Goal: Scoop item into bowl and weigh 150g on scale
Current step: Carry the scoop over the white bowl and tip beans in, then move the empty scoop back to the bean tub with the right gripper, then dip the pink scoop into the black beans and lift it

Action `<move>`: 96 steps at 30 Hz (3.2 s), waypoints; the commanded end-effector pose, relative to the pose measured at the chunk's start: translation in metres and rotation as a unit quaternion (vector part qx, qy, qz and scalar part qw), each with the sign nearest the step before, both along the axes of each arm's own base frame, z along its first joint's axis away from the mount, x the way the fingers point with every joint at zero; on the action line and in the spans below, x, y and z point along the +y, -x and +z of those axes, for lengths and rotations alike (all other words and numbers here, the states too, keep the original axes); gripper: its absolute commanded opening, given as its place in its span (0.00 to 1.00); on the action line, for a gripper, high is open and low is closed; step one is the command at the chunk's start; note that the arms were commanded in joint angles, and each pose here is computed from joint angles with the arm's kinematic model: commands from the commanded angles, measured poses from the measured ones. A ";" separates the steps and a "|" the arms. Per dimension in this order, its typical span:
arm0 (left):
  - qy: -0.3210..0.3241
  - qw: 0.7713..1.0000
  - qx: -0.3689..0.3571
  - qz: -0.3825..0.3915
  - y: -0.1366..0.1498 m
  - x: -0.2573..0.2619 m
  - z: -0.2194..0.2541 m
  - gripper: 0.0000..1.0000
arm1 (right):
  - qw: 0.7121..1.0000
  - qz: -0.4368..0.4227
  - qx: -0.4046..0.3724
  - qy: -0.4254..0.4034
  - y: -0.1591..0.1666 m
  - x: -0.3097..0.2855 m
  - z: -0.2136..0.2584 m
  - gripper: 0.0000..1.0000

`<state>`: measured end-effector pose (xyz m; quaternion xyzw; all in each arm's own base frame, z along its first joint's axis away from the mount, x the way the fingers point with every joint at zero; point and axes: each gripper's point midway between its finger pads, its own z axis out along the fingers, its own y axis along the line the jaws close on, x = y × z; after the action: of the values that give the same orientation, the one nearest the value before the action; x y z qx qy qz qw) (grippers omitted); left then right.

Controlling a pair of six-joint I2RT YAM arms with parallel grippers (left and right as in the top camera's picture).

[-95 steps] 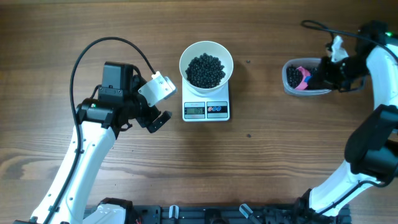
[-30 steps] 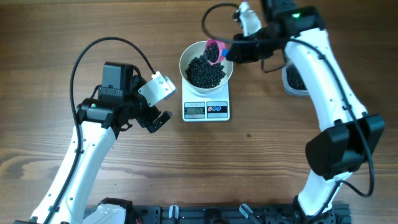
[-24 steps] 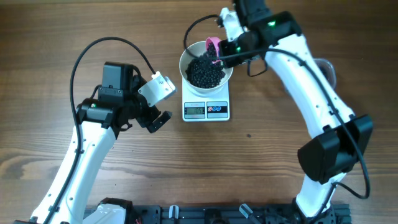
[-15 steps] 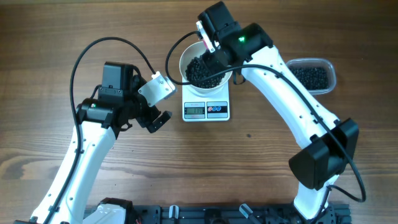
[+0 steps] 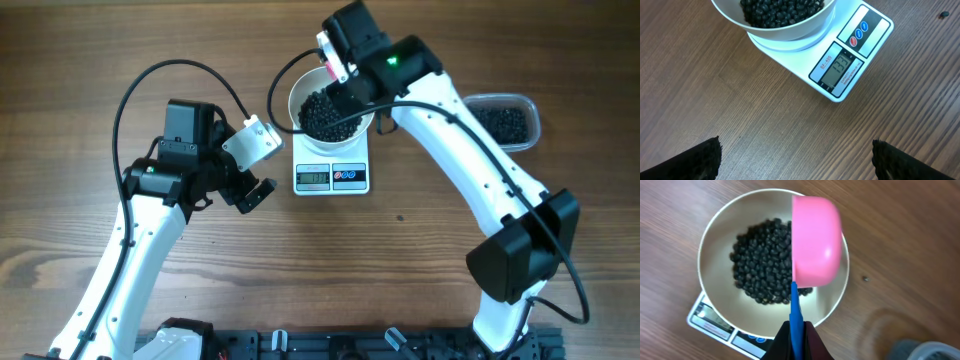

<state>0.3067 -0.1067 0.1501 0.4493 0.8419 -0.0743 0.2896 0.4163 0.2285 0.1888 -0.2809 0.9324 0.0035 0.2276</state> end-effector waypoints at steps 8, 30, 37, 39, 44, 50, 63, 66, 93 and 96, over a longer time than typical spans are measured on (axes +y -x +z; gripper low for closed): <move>0.004 1.000 0.002 -0.009 0.002 -0.001 -0.002 1.00 | 0.998 -0.007 -0.007 -0.056 -0.010 -0.010 0.024 0.04; 0.004 1.000 0.002 -0.009 0.002 -0.001 -0.002 1.00 | 0.942 -0.318 0.070 -0.086 0.030 -0.287 0.027 0.04; 0.004 1.000 0.002 -0.009 0.002 -0.001 -0.002 1.00 | 0.933 -0.334 0.122 -0.047 0.039 -0.298 -0.038 0.04; 0.004 1.000 0.002 -0.009 0.002 -0.001 -0.002 1.00 | 0.932 -0.333 0.133 -0.047 0.039 -0.297 -0.053 0.04; 0.004 1.000 0.002 -0.009 0.002 -0.001 -0.002 1.00 | 0.930 -0.332 0.151 -0.048 0.039 -0.296 -0.080 0.04; 0.004 1.000 0.002 -0.009 0.002 -0.001 -0.002 1.00 | 0.929 -0.322 0.167 -0.071 0.032 -0.288 -0.097 0.04; 0.004 1.000 0.002 -0.009 0.002 -0.001 -0.002 1.00 | 0.925 -0.272 0.222 -0.145 0.045 -0.253 -0.099 0.04; 0.004 1.000 0.002 -0.009 0.002 -0.001 -0.002 1.00 | 0.925 -0.264 0.232 -0.143 0.051 -0.252 -0.099 0.04; 0.004 1.000 0.002 -0.009 0.002 -0.001 -0.002 1.00 | 0.890 -0.288 0.204 -0.289 0.045 -0.282 -0.079 0.04; 0.004 1.000 0.002 -0.009 0.002 -0.001 -0.002 1.00 | 0.878 -0.290 0.186 -0.332 0.044 -0.296 -0.071 0.04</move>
<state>0.3068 -0.1066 0.1501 0.4494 0.8418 -0.0741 0.2896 0.3708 -0.0657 0.1123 0.0992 0.9614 0.2374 0.0979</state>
